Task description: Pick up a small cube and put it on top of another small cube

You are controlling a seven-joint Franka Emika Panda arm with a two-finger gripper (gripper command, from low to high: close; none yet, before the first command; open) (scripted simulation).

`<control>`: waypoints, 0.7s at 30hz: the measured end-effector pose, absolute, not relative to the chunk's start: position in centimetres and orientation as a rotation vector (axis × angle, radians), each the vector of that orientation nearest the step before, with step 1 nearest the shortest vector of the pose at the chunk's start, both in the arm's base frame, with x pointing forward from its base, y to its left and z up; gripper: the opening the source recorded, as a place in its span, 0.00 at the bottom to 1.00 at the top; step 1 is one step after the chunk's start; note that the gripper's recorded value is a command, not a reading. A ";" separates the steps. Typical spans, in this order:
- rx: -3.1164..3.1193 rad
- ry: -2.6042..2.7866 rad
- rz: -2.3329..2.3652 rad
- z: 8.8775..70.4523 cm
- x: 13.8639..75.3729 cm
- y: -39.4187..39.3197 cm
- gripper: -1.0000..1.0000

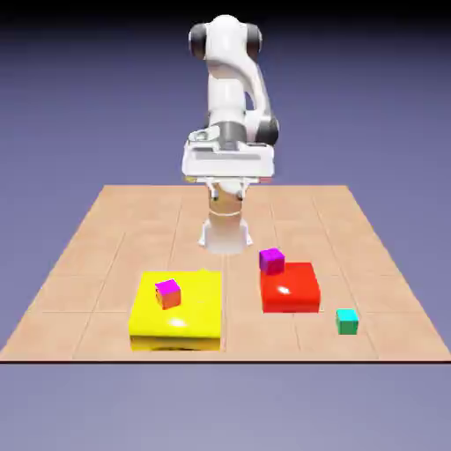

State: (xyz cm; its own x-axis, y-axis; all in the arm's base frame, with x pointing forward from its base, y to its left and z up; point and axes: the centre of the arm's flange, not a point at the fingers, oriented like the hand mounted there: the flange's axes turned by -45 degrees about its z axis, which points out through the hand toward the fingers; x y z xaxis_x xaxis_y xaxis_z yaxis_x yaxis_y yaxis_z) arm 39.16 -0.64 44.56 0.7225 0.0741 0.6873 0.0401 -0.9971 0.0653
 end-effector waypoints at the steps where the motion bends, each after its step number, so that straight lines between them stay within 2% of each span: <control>1: 2.866 0.107 1.096 43.5 39.3 -1.6 0.50; 11: 2.814 0.278 0.634 36.0 39.3 -9.8 0.50; 21: 2.858 0.453 0.225 28.5 36.1 -17.6 0.50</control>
State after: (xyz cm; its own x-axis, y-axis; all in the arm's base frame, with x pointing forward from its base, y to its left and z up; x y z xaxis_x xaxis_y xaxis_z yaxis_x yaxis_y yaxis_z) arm 36.13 -17.59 28.49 0.9401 0.3213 0.1138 0.2846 -0.9236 0.2567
